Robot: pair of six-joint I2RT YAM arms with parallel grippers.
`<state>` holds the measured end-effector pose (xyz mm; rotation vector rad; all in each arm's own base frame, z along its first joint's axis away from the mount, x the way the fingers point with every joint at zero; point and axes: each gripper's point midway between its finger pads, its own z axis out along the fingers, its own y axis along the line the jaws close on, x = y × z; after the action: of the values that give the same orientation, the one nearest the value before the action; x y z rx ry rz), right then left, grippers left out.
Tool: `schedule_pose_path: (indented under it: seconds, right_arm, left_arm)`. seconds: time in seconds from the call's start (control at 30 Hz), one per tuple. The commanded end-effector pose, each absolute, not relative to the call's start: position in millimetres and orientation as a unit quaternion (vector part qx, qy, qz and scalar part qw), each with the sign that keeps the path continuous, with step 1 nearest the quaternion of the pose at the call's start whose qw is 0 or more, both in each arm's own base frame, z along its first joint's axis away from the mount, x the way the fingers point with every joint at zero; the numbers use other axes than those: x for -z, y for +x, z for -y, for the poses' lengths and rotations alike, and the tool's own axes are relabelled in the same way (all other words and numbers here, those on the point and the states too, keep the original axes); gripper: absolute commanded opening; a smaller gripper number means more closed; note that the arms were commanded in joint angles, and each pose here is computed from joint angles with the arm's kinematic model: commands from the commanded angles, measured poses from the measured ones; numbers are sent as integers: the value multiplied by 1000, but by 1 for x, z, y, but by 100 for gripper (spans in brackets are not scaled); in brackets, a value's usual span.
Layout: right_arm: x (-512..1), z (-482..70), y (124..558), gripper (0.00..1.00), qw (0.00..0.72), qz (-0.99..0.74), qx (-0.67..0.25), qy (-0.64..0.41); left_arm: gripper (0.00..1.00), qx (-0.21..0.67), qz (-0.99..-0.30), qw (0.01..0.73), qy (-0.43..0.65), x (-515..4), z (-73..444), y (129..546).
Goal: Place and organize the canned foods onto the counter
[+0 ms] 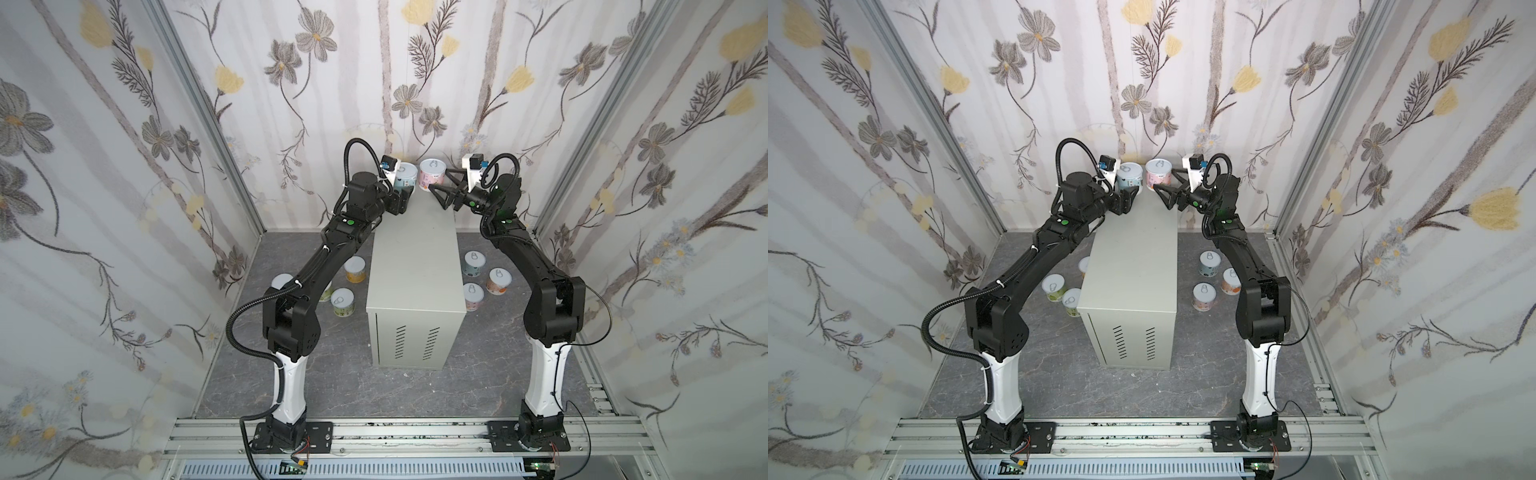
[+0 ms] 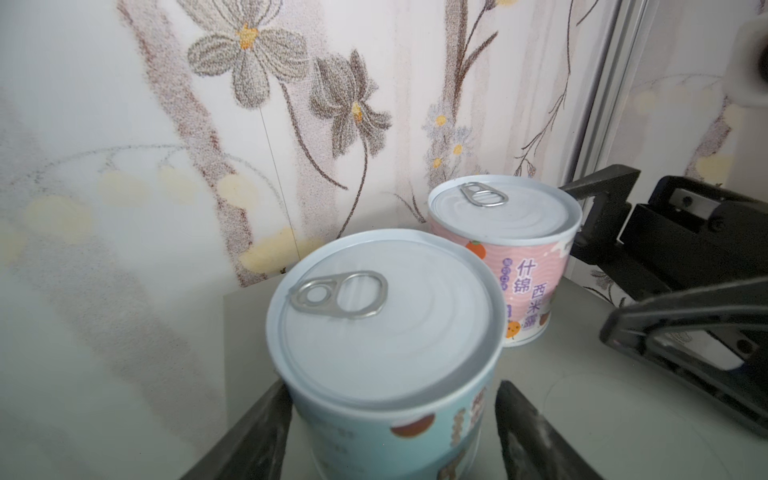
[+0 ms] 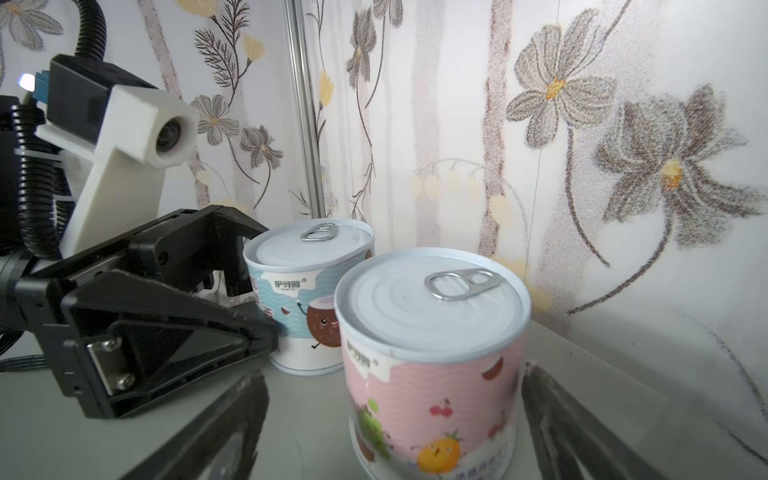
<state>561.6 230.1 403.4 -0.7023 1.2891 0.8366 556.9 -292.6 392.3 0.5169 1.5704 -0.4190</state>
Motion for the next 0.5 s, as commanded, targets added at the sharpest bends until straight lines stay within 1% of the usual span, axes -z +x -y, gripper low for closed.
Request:
schedule_pose_path:
  seconds: [0.0,0.47]
  right_arm:
    - [-403,-232,562,94,666,-565,-368,-320]
    - [-398,-233,563,92,662,-568,-369,-321]
  left_arm:
    - [75,166,-708,644,240,-375,292,563]
    - [73,177,-699,649,243,-376,298,569]
